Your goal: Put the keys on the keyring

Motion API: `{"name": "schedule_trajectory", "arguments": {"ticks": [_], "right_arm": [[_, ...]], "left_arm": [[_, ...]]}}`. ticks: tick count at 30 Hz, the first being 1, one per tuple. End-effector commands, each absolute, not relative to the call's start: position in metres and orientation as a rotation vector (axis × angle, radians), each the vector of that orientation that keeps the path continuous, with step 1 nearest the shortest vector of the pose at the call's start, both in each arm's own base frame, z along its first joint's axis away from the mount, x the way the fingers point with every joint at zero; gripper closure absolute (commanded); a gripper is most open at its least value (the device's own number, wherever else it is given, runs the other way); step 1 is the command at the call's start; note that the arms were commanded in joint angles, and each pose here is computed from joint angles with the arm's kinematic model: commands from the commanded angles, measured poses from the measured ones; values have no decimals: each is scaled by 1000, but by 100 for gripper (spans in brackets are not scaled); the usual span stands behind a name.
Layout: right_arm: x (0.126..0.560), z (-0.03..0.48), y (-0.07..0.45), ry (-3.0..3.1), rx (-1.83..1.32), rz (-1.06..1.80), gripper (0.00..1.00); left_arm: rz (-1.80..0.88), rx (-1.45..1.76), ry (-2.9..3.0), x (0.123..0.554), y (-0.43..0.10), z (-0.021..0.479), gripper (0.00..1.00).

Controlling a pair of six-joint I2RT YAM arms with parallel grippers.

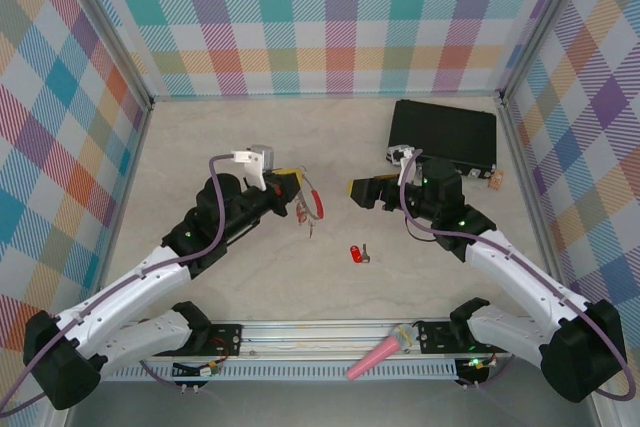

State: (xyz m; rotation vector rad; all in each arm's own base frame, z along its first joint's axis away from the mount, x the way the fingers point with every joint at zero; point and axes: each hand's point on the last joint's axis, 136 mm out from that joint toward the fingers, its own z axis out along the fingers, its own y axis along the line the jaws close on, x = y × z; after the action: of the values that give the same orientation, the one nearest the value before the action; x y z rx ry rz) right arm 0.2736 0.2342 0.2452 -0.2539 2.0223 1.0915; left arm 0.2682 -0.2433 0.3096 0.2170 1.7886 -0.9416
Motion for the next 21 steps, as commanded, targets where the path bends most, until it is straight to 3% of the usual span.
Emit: {"name": "schedule_trajectory", "arguments": {"ticks": [1, 11, 21], "right_arm": [[270, 258, 234, 1986, -248, 1113, 1], [266, 259, 233, 1970, -263, 1121, 1], [265, 249, 227, 2002, -270, 1055, 1]], "left_arm": [[-1079, 85, 1755, 271, -246, 341, 100], [-1227, -70, 1757, 279, -245, 345, 100], [-1102, -23, 1775, 282, -237, 335, 100]]}}
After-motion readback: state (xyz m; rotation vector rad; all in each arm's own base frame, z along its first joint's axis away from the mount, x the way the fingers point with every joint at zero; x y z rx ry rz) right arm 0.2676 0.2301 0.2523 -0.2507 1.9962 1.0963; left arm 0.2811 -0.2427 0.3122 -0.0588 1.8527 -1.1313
